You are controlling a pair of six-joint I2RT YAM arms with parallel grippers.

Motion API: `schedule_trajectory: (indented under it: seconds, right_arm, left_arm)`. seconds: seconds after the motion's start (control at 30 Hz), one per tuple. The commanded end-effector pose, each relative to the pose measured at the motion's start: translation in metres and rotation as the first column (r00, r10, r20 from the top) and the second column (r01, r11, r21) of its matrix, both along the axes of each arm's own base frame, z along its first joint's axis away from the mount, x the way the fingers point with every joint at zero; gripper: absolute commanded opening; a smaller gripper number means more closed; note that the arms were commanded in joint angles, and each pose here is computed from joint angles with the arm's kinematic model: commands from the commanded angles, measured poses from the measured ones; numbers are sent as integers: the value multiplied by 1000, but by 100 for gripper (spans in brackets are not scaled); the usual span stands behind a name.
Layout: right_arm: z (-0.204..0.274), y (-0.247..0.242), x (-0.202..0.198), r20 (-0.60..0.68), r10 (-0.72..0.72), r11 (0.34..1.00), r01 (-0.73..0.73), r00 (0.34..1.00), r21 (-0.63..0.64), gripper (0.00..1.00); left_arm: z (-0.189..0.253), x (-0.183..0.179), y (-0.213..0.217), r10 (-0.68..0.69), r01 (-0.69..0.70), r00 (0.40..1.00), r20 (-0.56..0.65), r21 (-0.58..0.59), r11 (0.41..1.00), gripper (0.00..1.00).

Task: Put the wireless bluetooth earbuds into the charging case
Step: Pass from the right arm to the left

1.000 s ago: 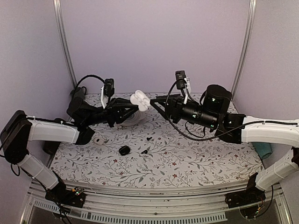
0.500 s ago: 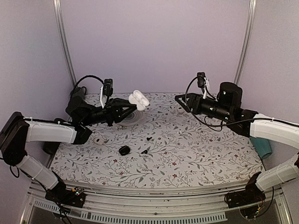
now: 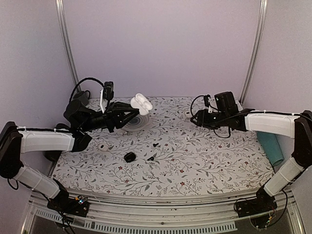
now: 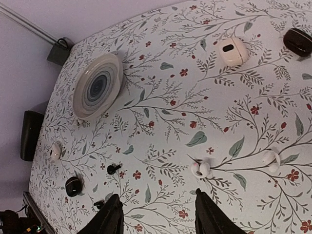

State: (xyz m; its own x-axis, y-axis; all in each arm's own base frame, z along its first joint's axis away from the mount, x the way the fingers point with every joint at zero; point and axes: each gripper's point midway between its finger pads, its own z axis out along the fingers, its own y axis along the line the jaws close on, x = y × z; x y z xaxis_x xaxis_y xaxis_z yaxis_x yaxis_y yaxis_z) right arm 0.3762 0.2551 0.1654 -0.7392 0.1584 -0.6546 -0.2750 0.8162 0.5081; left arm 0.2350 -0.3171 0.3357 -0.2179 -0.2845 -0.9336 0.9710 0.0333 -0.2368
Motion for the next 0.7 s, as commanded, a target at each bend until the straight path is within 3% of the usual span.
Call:
schedule_trajectory:
  seconds: [0.0,0.2,0.67]
  right_arm:
    - [-36,-36,16,-112,-88,995,83,990,-48,48]
    - [-85,-77,32,-223,-154,987,142,962,-72,30]
    - [-143,-106,47,-281,-230,963,176,932,-205,24]
  left_arm:
    - [1,1,7,32,-32,999,13,-1,999,0]
    - [2,0,8,34,-34,999,13,-2,999,0]
    - [4,-1,10,41,-41,999,5,-1,999,0]
